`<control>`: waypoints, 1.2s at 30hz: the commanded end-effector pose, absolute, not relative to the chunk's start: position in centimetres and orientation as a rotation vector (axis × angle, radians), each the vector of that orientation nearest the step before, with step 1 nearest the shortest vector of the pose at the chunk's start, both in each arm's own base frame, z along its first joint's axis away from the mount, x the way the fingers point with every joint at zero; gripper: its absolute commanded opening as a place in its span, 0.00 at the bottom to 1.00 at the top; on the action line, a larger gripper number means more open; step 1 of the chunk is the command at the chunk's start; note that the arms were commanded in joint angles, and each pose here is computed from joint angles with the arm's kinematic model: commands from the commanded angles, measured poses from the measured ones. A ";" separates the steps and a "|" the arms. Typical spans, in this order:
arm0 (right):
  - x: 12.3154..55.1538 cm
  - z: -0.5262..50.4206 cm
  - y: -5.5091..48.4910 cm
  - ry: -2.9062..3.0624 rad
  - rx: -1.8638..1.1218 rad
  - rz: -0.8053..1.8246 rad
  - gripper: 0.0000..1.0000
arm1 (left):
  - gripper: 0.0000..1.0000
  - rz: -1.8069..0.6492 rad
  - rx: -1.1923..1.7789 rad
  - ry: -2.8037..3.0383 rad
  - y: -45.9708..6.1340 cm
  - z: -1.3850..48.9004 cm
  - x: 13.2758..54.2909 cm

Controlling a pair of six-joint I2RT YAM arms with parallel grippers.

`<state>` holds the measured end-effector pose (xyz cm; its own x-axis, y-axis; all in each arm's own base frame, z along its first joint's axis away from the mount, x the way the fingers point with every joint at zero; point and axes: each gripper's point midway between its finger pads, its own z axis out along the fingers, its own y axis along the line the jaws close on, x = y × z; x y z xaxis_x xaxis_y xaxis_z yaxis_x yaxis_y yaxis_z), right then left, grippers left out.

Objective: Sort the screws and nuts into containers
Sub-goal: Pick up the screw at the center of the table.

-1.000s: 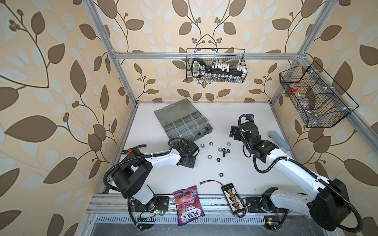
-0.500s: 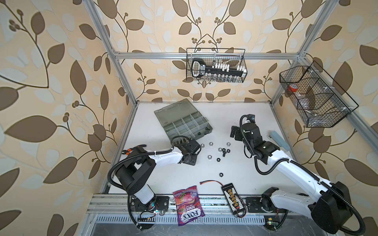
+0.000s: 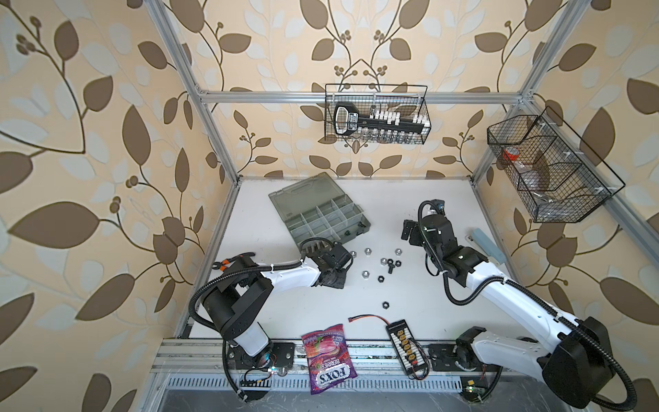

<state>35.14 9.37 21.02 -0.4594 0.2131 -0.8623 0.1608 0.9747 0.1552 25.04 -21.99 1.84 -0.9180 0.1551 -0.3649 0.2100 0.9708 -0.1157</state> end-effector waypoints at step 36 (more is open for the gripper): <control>34.6 21.1 8.9 2.052 0.287 0.060 1.00 | 0.00 -0.183 0.258 2.842 -20.2 1.3 21.8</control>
